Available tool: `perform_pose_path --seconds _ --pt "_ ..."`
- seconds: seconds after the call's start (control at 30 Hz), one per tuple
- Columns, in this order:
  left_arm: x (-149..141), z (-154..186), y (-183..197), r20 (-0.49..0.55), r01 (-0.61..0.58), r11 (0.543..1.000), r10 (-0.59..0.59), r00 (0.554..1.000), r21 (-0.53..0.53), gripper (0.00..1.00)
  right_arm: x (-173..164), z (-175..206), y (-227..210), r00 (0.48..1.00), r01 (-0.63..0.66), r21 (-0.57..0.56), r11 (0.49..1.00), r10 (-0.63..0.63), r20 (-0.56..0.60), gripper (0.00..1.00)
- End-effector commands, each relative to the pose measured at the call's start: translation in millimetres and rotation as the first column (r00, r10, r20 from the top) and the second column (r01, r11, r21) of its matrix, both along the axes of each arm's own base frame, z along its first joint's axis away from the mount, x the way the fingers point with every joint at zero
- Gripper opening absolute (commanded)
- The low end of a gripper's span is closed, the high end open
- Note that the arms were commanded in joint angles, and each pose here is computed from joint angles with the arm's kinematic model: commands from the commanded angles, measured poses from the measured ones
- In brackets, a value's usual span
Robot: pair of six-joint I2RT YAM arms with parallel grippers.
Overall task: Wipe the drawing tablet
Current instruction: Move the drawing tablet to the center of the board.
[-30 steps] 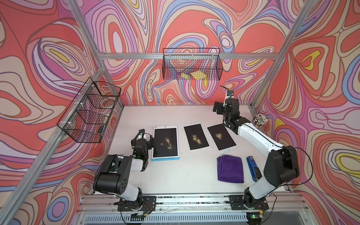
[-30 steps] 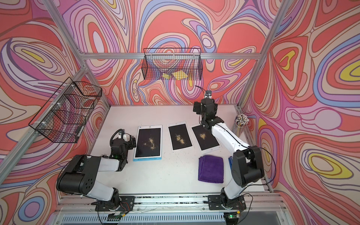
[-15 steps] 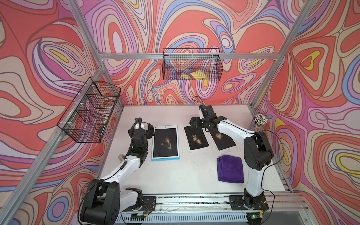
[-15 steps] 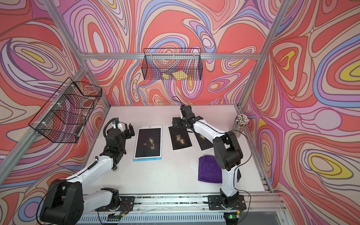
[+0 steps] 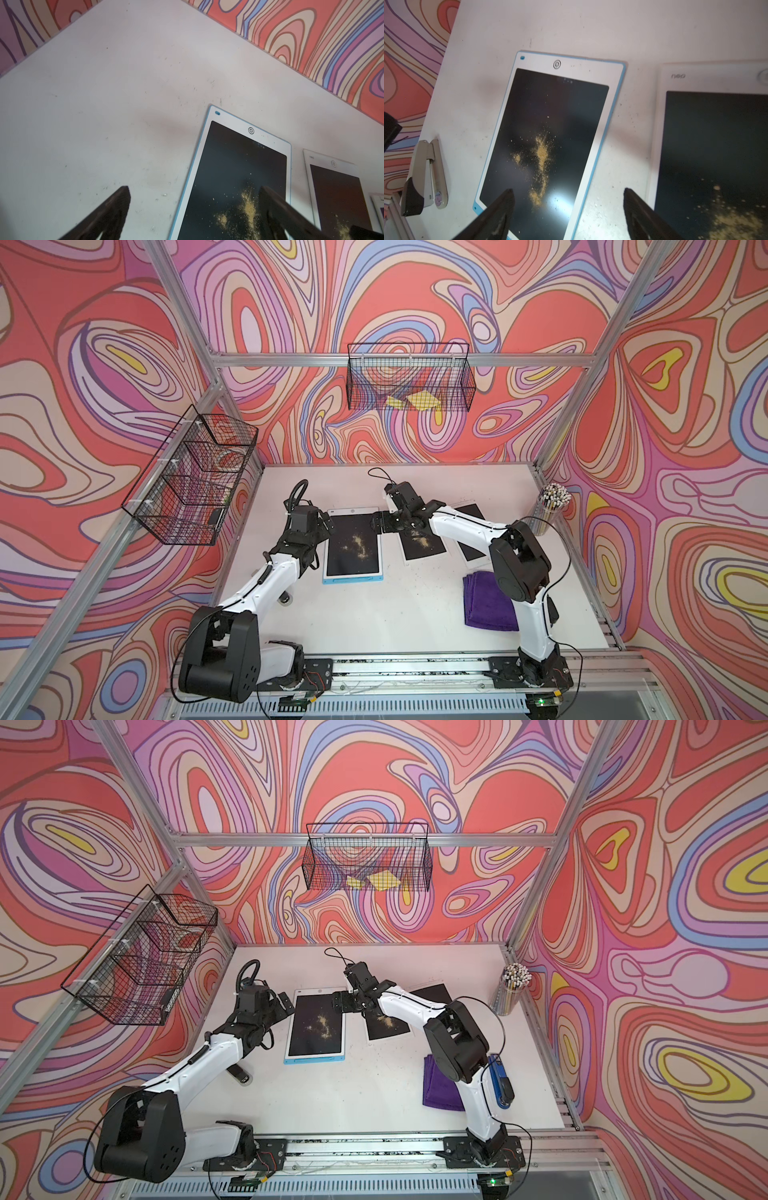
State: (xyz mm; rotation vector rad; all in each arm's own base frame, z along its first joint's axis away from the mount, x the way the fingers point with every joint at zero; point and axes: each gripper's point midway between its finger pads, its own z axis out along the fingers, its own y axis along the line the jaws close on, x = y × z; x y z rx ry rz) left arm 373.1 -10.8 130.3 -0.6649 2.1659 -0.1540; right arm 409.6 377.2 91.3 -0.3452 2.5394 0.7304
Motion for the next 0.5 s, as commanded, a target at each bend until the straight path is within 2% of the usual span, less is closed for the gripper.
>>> perform_pose_path --seconds 0.0,0.13,0.17,0.3,0.47 --pt "-11 -17 3 -0.073 -0.048 0.991 0.039 0.997 -0.126 0.97 -9 -11 3 0.997 0.017 0.039 0.999 -0.014 -0.079 0.82" --pt "-7 -37 -14 -0.081 0.028 0.96 -0.053 0.995 -0.28 0.78 -13 -20 4 0.994 0.004 0.033 0.999 -0.001 -0.107 0.83" --pt "-6 -41 -19 -0.08 0.04 0.95 -0.068 0.994 -0.309 0.76 -14 -22 3 0.994 0.004 0.031 1.0 0.0 -0.111 0.83" --pt "-3 -56 -31 -0.095 0.058 0.926 -0.101 0.99 -0.373 0.75 -21 -33 5 0.989 -0.011 0.035 0.999 0.016 -0.146 0.83" --pt "-5 -75 -32 -0.154 0.047 0.924 -0.113 0.982 -0.378 0.76 -30 -43 4 0.985 -0.019 0.039 0.999 0.025 -0.168 0.85"
